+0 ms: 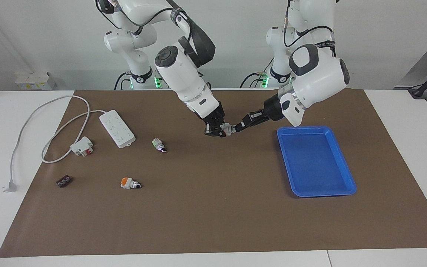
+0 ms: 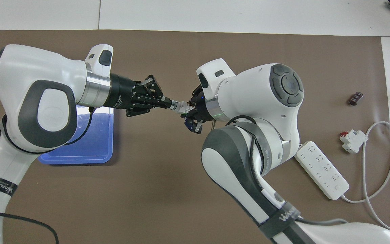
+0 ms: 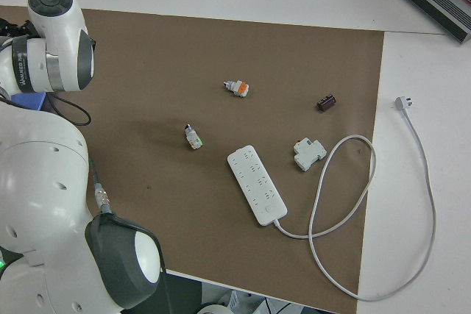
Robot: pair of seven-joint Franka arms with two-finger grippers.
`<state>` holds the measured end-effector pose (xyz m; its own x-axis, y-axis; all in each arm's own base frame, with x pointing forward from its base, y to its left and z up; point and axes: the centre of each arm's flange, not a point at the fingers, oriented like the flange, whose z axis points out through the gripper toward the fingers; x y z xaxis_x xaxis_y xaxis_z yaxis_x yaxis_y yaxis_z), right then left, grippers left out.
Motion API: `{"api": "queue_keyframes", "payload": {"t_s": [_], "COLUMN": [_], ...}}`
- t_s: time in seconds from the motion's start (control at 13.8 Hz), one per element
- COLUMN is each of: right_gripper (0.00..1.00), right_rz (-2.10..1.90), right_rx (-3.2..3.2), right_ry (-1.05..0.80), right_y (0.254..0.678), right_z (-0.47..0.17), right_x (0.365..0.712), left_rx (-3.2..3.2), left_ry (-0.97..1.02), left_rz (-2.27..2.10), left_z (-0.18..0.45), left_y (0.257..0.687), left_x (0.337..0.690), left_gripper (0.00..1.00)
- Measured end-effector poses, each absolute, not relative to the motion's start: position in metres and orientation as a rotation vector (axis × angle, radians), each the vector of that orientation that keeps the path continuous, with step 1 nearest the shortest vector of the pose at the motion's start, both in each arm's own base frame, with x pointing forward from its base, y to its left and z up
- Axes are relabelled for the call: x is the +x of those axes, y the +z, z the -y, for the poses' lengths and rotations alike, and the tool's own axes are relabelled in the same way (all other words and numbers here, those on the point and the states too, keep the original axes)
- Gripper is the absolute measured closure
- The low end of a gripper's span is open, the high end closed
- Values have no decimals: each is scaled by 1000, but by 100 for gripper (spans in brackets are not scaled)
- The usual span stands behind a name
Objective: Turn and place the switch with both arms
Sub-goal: 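Close the left gripper on the switch held by the right gripper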
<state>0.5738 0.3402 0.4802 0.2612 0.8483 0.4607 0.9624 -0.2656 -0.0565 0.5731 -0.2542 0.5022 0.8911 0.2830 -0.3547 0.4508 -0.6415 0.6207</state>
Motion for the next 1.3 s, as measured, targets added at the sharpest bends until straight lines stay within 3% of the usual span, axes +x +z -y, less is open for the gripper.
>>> {"api": "queue_keyframes", "payload": {"t_s": [0.65, 1.3], "right_gripper": [67, 67], "right_rz": [1659, 1664], "right_rx": [-2212, -2204], "right_ry": [-494, -497], "right_y": [481, 490], "right_z": [-340, -341], "right_x": [574, 570], "left_rx": [2307, 2340], "left_ry": [-276, -45], "left_rz": [-496, 159], "left_z": [254, 252], "left_y": [503, 512], "left_x": [573, 573], "left_gripper": [89, 89]}}
